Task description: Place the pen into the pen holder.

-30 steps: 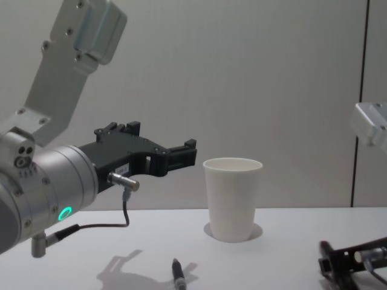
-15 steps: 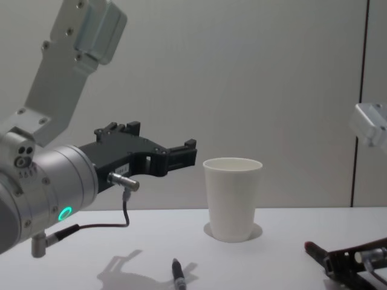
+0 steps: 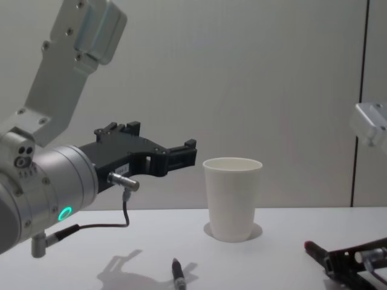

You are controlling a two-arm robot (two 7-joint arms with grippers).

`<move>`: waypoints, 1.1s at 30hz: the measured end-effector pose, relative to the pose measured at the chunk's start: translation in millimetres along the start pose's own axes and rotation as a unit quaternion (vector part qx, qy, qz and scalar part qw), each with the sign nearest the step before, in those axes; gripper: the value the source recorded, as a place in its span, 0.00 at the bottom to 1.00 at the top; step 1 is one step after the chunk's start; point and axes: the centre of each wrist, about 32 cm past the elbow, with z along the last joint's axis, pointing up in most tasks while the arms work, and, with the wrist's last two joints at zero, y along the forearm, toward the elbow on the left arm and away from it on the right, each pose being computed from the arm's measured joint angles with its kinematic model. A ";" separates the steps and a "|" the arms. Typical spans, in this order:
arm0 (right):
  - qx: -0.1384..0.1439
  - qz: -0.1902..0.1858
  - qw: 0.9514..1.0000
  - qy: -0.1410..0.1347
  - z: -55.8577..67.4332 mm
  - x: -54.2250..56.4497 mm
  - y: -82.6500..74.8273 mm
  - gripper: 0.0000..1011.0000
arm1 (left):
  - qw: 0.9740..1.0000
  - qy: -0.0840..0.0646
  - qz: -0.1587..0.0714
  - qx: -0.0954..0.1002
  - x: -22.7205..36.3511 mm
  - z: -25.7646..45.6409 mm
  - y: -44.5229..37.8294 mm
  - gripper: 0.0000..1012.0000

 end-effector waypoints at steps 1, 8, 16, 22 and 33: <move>0.002 0.000 1.000 -0.001 -0.2 0.1 -0.2 0.17 | 1.000 0.000 0.000 0.000 0.0 0.0 0.0 0.99; 0.025 -0.005 1.000 -0.005 -0.6 0.7 -3.4 0.17 | 1.000 0.000 0.000 0.000 0.0 0.0 0.0 0.99; 0.066 -0.014 0.998 -0.013 0.4 1.7 -8.8 0.17 | 1.000 0.000 0.000 0.000 0.0 0.0 0.0 0.99; 0.107 -0.021 0.994 -0.017 3.1 1.8 -13.2 0.17 | 1.000 0.000 0.000 0.000 0.0 0.0 0.0 0.99; 0.194 -0.024 0.981 -0.021 15.8 -0.6 -17.5 0.17 | 1.000 0.000 0.000 0.000 0.0 0.0 0.0 0.99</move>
